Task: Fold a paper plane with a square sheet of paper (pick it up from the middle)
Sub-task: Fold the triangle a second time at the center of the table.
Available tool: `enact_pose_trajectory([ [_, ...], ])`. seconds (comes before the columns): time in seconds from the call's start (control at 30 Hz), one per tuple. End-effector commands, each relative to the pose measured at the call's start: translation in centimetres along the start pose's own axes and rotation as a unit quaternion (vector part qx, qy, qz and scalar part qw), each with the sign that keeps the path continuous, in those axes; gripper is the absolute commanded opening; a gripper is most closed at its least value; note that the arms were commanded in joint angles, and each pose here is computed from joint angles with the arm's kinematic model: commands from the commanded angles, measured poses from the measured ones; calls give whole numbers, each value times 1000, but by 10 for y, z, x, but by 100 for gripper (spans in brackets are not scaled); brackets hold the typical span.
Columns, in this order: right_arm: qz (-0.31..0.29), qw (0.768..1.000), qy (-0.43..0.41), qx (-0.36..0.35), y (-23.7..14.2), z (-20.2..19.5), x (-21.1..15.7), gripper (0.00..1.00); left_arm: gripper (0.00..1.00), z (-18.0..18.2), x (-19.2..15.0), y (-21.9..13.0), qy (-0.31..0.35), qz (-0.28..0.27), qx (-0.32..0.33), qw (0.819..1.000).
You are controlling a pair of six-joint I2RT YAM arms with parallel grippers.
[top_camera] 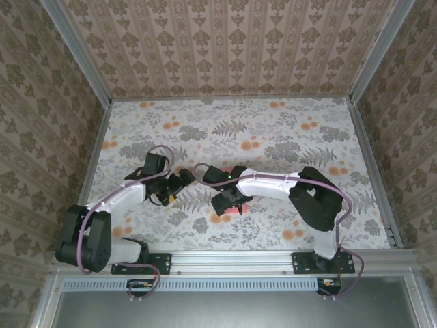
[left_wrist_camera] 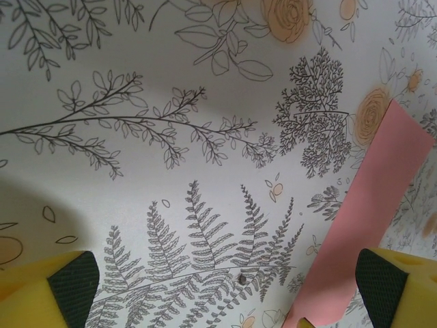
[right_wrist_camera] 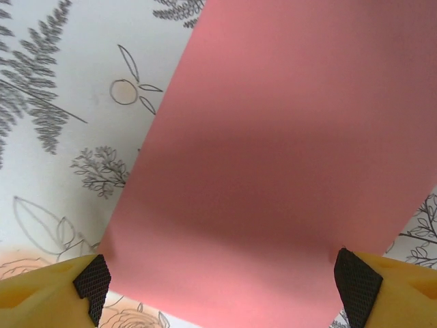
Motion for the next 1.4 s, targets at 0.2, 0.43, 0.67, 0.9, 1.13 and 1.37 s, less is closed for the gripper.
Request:
enact_pose_trajectory([
  [0.2, 56, 998, 29, -19, 24, -10, -16, 89, 100, 5, -2, 1, 4, 13, 3, 1000],
  [0.43, 70, 997, 40, 9, 34, -19, -27, 79, 100, 2, -2, 2, 5, 20, -11, 1000],
  [0.67, 49, 992, 47, 106, 36, -28, -30, 73, 100, -5, -4, 3, 19, 30, -34, 999],
  [0.9, 37, 984, 69, 160, 38, -43, -31, 78, 100, -12, -9, 4, 39, 36, -43, 998],
  [1.13, 45, 984, 75, 155, 43, -49, -35, 80, 100, -16, -12, 5, 49, 39, -46, 997],
  [1.37, 44, 983, 87, 154, 46, -52, -36, 74, 99, -27, -18, 8, 69, 51, -68, 994],
])
Point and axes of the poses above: each hand's point on the last joint's axis, 136 mm out from that joint toward the fingers, its own y axis out along the fingers, its own z axis along the line the jaws close on, x = y × z, the point moved 9 cm from there along -y, back along the fingers, and after that the axes turned 12 degrees about -y, right-handed, at the moved point
